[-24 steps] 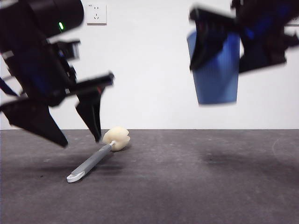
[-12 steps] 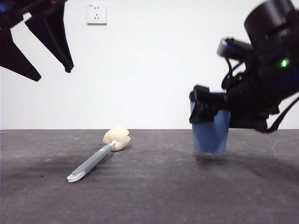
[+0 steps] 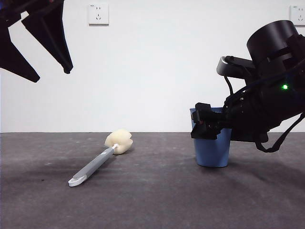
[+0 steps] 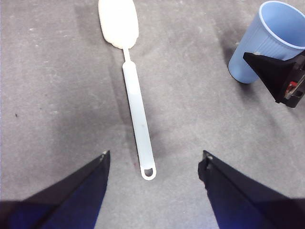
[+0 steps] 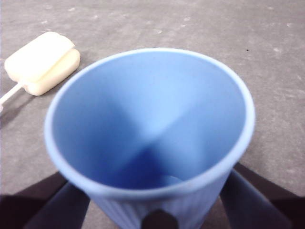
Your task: Pick up the cup brush,pick up the cup,insert the brush into the cup,clean the cup,put the cup brush back,put the cup back to the fixed position on the table
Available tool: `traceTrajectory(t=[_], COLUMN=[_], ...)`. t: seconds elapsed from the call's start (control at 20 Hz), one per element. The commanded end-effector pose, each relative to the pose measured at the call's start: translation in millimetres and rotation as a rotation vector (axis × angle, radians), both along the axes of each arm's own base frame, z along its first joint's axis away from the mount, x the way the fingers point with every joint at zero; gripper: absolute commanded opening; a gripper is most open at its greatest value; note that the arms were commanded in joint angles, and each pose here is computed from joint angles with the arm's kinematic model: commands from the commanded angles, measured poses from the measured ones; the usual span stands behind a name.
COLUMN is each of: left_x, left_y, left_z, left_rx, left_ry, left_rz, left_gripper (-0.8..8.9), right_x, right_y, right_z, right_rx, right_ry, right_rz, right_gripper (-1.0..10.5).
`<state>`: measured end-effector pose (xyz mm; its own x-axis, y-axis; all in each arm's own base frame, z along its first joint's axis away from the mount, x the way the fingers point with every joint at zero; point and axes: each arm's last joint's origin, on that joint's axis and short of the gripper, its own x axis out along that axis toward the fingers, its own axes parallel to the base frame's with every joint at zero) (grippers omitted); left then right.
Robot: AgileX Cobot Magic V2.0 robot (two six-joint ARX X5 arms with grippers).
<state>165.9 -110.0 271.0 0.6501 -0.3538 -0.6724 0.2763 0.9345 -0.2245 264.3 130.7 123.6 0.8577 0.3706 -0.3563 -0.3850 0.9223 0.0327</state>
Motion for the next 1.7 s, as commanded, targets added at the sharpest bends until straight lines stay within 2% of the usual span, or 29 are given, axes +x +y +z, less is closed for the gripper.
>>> traceTrajectory(t=[0.05,0.15,0.3,0.5,0.7,0.9,1.05,1.25,1.4,1.7], left_x=[-0.4,-0.5,-0.5,-0.5,-1.0,-1.8,-1.7,-3.2,-5.4,-9.5], left_y=[0.4,0.5,0.5,0.5,0.9,1.4,1.4,2.3,3.4,0.6], left_z=[-2.1,-2.2,-2.3,-2.3,-3.0,-4.0,-3.8,-5.6,-7.9,-9.5], left_rx=[0.014,0.015,0.015,0.016,0.021,0.03,0.041,0.076,0.12,0.078], left_ry=[-0.001,0.001,0.001,0.002,0.01,0.021,0.013,0.023,0.039,0.085], left_rz=[-0.005,-0.005,-0.005,-0.005,-0.005,-0.006,-0.019,-0.047,-0.088,-0.256], left_gripper=[3.23,3.23,3.24,3.23,3.23,3.23,3.23,3.23,3.22,3.13], right_x=[-1.8,-1.8,-1.8,-1.8,-3.0,-10.9,-22.9,-58.8,-94.6,-143.9], right_y=[-0.4,-0.4,-0.5,-0.6,-1.2,-5.2,-10.0,-17.6,-25.1,-44.0], right_z=[-7.0,-6.8,-5.4,-4.9,-4.7,2.7,20.9,53.4,78.9,140.0], right_rx=[-0.013,-0.014,-0.014,-0.014,-0.022,-0.062,-0.081,-0.049,0.005,0.032], right_ry=[0.027,0.026,0.02,0.018,0.037,0.116,0.163,0.291,0.373,0.37], right_rz=[0.002,0.002,0.002,0.001,0.0,0.001,0.007,0.009,0.106,0.174], right_gripper=[3.6,4.5,5.4,6.0,6.0,6.0,6.0,6.0,6.0,5.9])
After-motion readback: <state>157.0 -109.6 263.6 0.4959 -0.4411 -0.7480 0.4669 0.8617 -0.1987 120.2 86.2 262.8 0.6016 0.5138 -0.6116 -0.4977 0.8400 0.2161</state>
